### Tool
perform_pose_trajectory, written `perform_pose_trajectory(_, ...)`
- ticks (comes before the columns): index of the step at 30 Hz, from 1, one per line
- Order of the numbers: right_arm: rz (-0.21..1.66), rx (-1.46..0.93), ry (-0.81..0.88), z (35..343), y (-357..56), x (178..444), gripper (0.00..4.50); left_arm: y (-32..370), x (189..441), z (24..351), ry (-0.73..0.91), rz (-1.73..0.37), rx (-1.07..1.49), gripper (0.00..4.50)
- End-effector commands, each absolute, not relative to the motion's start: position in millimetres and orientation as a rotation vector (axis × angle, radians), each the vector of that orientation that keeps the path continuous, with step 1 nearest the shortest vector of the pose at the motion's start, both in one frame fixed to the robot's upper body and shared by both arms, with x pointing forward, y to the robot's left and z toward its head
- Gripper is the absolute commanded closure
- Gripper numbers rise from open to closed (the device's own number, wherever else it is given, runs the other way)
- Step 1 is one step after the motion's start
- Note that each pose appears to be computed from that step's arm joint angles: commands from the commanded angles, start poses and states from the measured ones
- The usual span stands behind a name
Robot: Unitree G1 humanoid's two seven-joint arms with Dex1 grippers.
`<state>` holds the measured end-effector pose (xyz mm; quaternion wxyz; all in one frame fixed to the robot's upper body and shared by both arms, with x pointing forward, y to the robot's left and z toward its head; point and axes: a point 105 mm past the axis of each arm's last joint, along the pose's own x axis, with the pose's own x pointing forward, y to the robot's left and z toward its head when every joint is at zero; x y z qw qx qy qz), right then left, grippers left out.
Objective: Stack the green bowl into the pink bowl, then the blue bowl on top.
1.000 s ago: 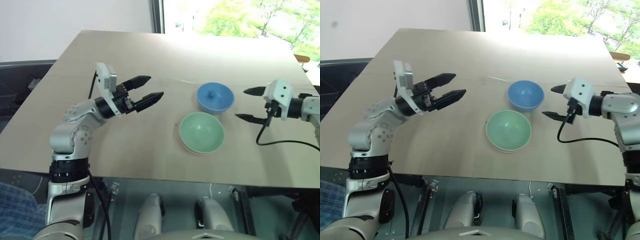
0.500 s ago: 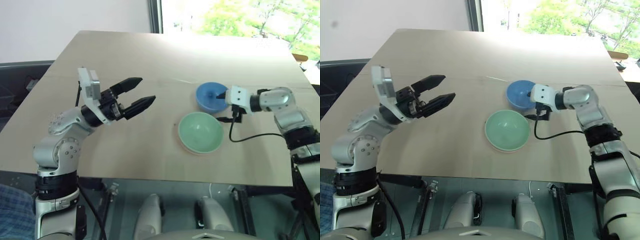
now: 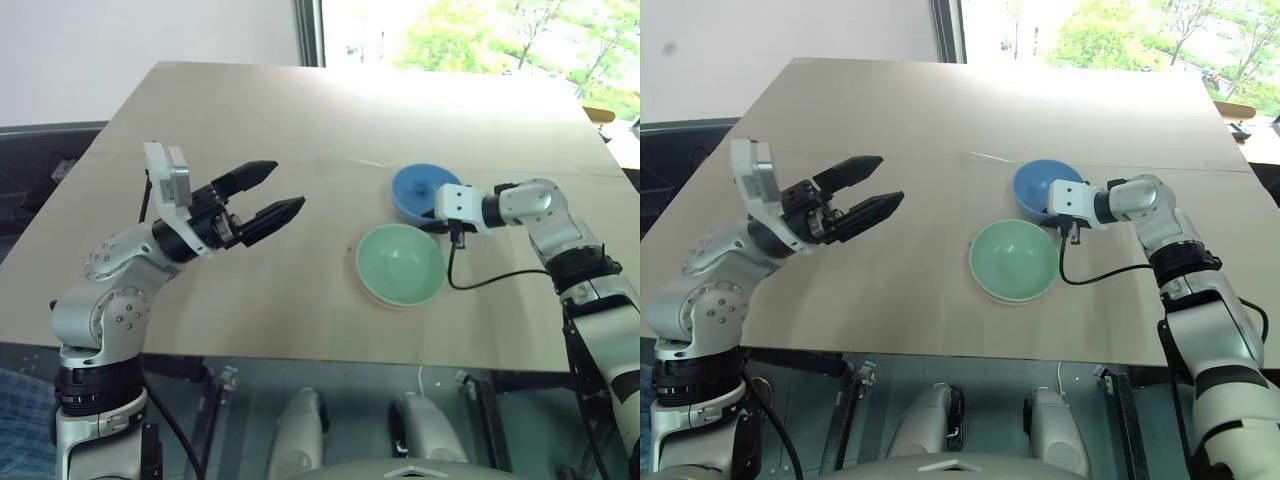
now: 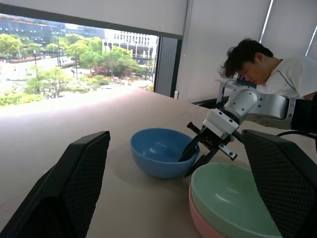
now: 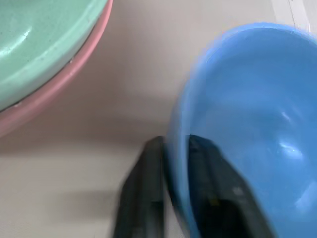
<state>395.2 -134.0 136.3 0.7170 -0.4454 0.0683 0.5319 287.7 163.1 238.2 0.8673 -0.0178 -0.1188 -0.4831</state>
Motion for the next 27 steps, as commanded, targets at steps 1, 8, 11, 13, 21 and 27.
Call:
perform_pose_trajectory(1, 1.147, -1.018, 0.077, 157.6, -132.5, 399.7, 4.49, 157.6, 281.1, 247.8, -0.279, -1.047, -0.015, 0.0)
perform_pose_trajectory(8, 1.129, -1.048, 0.024, 175.0, -135.1, 397.3, 4.49, 153.2, 281.4, 241.9, -0.243, -1.085, -0.018, 0.0)
perform_pose_trajectory(11, 1.122, -1.062, -0.032, 198.7, -134.4, 392.4, 4.49, 151.7, 281.3, 238.8, -0.22, -1.115, -0.014, 0.0)
perform_pose_trajectory(13, 1.128, -1.098, -0.067, 213.0, -132.6, 384.6, 4.49, 150.5, 282.1, 236.9, -0.201, -1.142, -0.009, 0.0)
perform_pose_trajectory(21, 1.338, -1.104, -0.065, 221.1, -108.2, 314.8, 4.49, 136.3, 291.9, 245.8, -0.174, -1.306, 0.035, 0.0)
perform_pose_trajectory(27, 1.404, -1.057, -0.043, 223.9, -94.3, 280.1, 4.49, 129.7, 304.6, 252.9, -0.167, -1.402, 0.089, 0.0)
